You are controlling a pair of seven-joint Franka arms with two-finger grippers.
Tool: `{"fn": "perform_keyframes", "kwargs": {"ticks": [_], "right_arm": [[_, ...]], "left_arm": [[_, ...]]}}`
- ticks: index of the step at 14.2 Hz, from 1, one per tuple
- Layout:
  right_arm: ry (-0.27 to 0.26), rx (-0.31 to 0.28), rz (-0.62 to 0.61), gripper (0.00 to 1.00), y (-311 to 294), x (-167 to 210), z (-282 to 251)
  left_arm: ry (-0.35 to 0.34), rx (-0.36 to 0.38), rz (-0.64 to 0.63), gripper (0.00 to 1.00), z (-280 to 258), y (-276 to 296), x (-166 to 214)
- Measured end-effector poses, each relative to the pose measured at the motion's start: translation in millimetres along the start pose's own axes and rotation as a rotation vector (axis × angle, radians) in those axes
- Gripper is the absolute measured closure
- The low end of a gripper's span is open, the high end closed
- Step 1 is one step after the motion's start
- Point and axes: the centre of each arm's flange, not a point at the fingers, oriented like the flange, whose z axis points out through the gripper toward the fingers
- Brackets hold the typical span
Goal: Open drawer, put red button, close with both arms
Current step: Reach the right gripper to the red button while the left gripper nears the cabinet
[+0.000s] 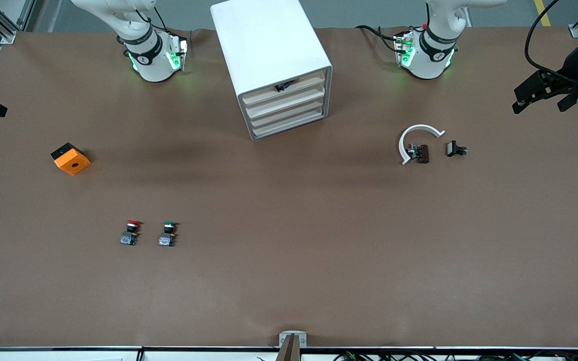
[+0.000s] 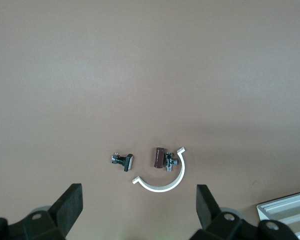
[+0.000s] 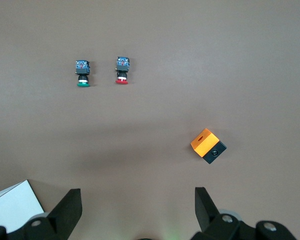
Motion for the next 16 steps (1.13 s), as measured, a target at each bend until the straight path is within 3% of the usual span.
{"fn": "perform_keyframes", "kwargs": {"ticks": [10, 14, 16], "right_arm": [[0.004, -0.001, 0.002, 0.00, 0.9, -0.1, -1.9], [0.008, -0.002, 0.023, 0.00, 11.7, 0.9, -1.8], [-0.026, -0.003, 0.036, 0.00, 18.6, 13.8, 18.7]], "left_arm": [[-0.019, 0.001, -0.014, 0.00, 9.6, -7.0, 5.9], [-0.094, 0.010, -0.020, 0.00, 55.3, -6.0, 29.9], [-0.127, 0.016, -0.018, 0.00, 97.2, -2.3, 53.1]]}}
